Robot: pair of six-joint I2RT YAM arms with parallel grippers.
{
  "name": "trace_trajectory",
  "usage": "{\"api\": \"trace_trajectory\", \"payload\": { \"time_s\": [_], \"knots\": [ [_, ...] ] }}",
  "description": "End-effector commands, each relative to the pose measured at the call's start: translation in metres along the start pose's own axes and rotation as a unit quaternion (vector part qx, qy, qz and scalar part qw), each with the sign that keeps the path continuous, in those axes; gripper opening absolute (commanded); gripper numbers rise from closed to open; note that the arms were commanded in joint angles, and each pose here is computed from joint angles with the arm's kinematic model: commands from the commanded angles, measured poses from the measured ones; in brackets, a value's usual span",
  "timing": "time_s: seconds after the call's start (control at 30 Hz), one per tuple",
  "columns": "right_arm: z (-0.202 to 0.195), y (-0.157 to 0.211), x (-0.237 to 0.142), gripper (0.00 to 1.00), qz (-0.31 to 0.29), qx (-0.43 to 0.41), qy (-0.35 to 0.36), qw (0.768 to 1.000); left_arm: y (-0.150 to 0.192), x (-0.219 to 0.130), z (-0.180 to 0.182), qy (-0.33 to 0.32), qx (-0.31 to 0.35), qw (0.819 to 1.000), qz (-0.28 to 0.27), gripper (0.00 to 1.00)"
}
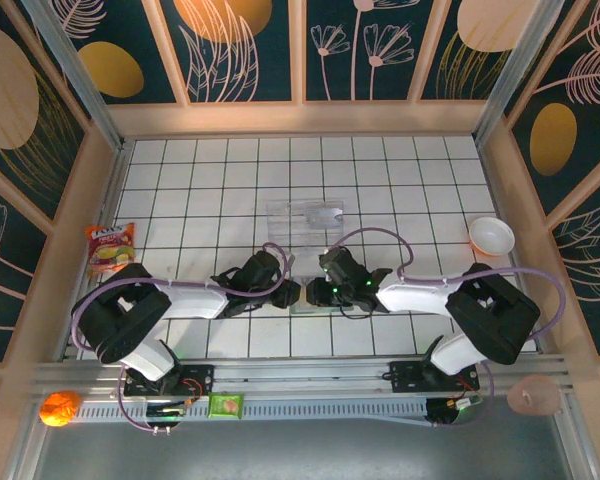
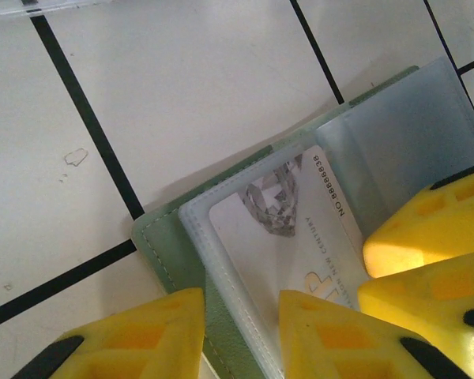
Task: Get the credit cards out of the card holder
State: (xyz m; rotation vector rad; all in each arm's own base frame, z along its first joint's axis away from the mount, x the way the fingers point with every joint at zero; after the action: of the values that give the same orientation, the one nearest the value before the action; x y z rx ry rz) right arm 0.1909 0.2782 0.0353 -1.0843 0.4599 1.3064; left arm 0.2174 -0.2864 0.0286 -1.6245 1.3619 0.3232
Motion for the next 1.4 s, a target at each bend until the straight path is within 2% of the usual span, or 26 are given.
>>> {"api": "trace_trajectory", "payload": {
  "time_s": [0.0, 0.33, 0.5, 0.63, 0.87, 1.17, 1.37],
  "knots": [
    [-0.042, 0.015, -0.002, 0.29, 0.009, 0.018, 0.119, 0.993, 0.010, 0.005, 0.011, -0.016, -0.006, 1.000, 0.011, 0.29],
    [-0.043, 0.001, -0.021, 0.31, -0.040, 0.016, 0.161, 0.986, 0.010, 0.002, 0.015, -0.026, -0.005, 1.000, 0.008, 0.28],
    [-0.017, -0.014, -0.037, 0.36, -0.080, -0.007, 0.113, 0.990, -0.007, -0.012, 0.003, -0.015, 0.005, 1.000, -0.020, 0.31],
    [-0.003, -0.028, -0.052, 0.35, -0.099, -0.025, 0.071, 0.992, -0.023, -0.024, -0.014, 0.005, 0.017, 0.999, -0.038, 0.31],
    [0.001, -0.028, -0.039, 0.31, -0.054, -0.014, 0.006, 0.998, -0.030, -0.006, -0.043, 0.056, 0.023, 0.998, -0.019, 0.25],
    [-0.017, -0.012, -0.012, 0.32, -0.014, 0.009, 0.015, 1.000, -0.005, 0.017, -0.014, 0.009, 0.021, 1.000, 0.018, 0.21],
    [-0.041, -0.001, -0.010, 0.32, -0.006, 0.030, 0.065, 0.997, 0.016, 0.021, 0.003, -0.009, 0.008, 0.999, 0.043, 0.17]
  ]
}}
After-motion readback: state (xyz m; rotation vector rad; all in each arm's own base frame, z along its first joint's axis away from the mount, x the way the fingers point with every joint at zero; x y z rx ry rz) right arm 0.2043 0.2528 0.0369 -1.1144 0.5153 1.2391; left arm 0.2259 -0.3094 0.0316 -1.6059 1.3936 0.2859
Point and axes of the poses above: each hand's point on the last joint's axis, 136 mm out from that joint toward the fingers, its own x axis out along the fingers, its own z axis along the line the jaws close on, y = z × x, the point moved 1 cm from there along -x, back along the fingers, and after that the axes turned 5 degrees about -x, right-handed, at the moved point
